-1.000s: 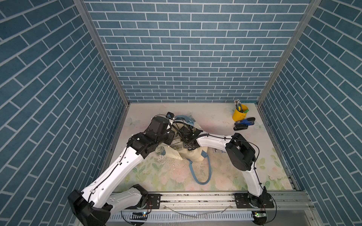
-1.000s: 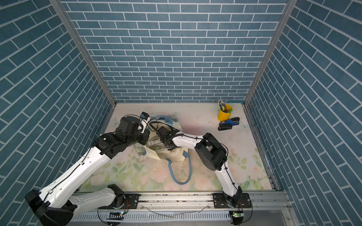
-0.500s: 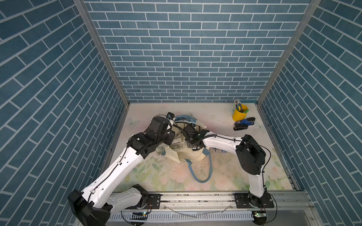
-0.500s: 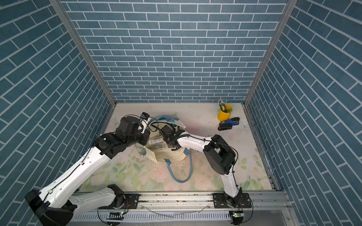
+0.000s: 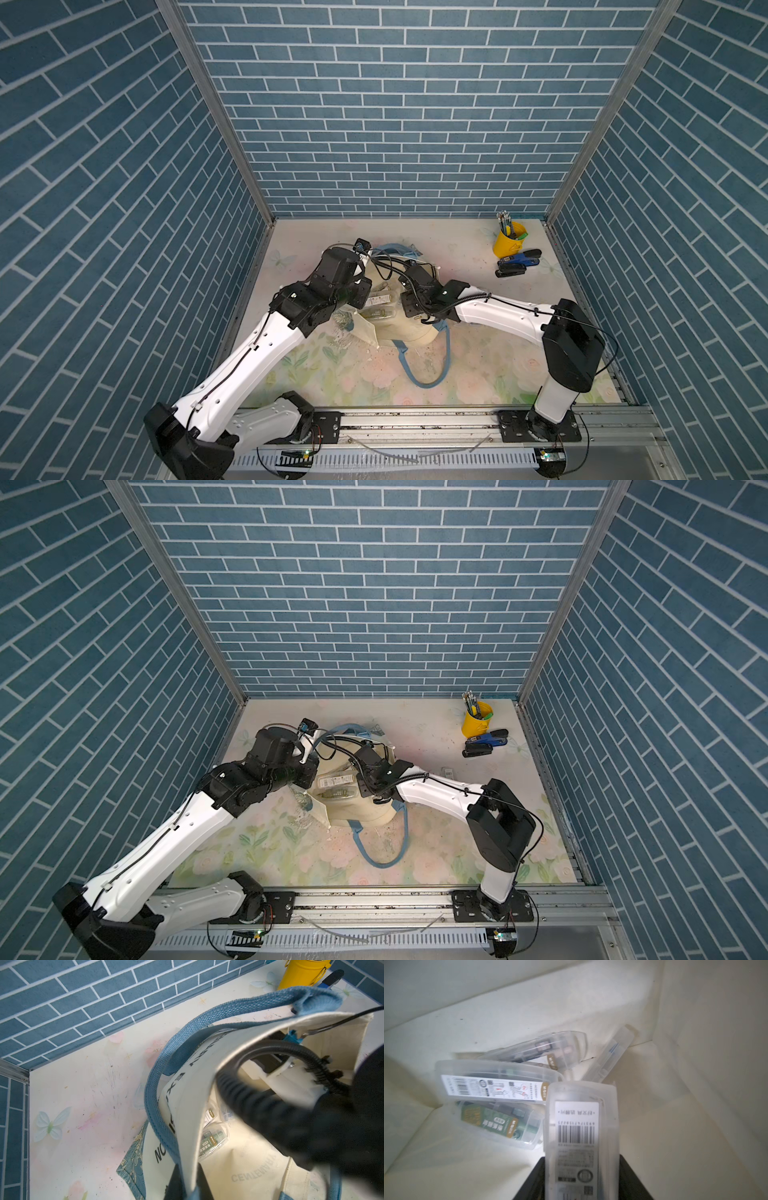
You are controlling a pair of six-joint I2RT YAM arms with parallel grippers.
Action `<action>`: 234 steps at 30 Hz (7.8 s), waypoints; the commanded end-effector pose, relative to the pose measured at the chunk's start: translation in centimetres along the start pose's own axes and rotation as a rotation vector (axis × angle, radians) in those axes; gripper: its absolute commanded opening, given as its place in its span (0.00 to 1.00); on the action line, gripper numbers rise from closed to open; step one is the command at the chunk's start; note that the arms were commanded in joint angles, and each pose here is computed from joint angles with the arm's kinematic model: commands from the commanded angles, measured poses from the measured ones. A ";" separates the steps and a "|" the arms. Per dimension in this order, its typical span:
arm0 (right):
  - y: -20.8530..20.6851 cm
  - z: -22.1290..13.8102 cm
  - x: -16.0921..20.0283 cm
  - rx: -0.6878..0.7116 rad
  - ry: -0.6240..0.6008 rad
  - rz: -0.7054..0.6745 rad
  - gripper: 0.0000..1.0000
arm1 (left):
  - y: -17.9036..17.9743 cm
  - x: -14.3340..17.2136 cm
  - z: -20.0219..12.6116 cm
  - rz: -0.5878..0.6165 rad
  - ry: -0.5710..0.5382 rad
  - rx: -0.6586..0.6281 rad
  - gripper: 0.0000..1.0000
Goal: Take out the compass set from the canvas bag
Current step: Pick up the compass set from the canvas bag, then place the compass set at the center of the board, then pick up the compass set from the canvas bag.
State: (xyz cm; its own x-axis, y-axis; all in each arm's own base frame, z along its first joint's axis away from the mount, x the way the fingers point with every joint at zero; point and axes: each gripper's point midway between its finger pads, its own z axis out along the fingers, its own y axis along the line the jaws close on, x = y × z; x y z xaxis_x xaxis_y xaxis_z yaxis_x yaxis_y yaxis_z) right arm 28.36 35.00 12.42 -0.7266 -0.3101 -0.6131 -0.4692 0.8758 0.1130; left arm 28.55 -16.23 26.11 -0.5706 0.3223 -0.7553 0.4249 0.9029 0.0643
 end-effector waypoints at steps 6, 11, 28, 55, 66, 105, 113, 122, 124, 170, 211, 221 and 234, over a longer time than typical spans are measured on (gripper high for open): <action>3.9 -7.5 -2.3 -0.304 -0.202 -0.160 0.30 | -0.3 -1.9 -0.7 0.003 -0.067 0.013 0.00; 3.9 -12.3 -3.0 -0.332 -0.236 -0.267 0.25 | -0.3 -2.0 -0.8 0.001 -0.069 0.015 0.00; -17.1 -18.5 -3.4 0.252 -0.164 -0.193 0.20 | -0.7 -2.4 -1.3 -0.001 -0.078 0.044 0.00; -32.0 -2.2 9.2 0.251 0.249 0.288 0.33 | -1.3 -2.6 -1.8 -0.007 -0.098 0.084 0.00; -32.1 -0.5 9.8 0.218 0.285 0.285 0.41 | -1.2 -2.5 -1.7 -0.008 -0.094 0.076 0.00; -33.1 -0.9 8.0 0.260 0.252 0.271 0.59 | -1.0 -2.6 -1.8 -0.005 -0.095 0.064 0.00; -31.1 -6.3 5.6 0.280 0.083 0.325 0.60 | -1.1 -2.5 -1.8 -0.004 -0.091 0.070 0.00; -21.5 -10.8 6.3 0.115 -0.089 0.439 0.57 | -1.0 -2.0 -1.8 -0.026 -0.074 0.064 0.00; -18.8 -12.1 5.6 0.043 -0.155 0.463 0.55 | -1.0 -1.8 -1.6 -0.032 -0.067 0.068 0.00; -2.1 7.0 -0.7 0.120 -0.202 0.297 0.63 | -1.6 0.2 -1.2 -0.067 -0.048 0.102 0.00; -1.7 6.3 -0.2 0.242 -0.058 0.190 0.30 | -1.2 0.3 -1.3 -0.072 -0.058 0.080 0.00; 1.0 1.2 -0.1 0.138 -0.086 0.117 0.28 | -1.0 0.0 -1.8 -0.077 -0.062 0.072 0.00; 4.4 -8.9 3.1 -0.012 -0.066 -0.034 0.26 | -1.2 -0.5 -1.1 -0.075 -0.061 0.073 0.00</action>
State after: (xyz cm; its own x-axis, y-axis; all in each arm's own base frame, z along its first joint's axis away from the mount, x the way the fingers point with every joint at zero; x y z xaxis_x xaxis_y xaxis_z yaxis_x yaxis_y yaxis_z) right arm 21.90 36.27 18.31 -0.6811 -0.2321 -0.6945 -0.4504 0.8805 0.1475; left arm 27.11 -16.41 25.14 -0.6035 0.2662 -0.7517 0.4225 0.9062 -0.0183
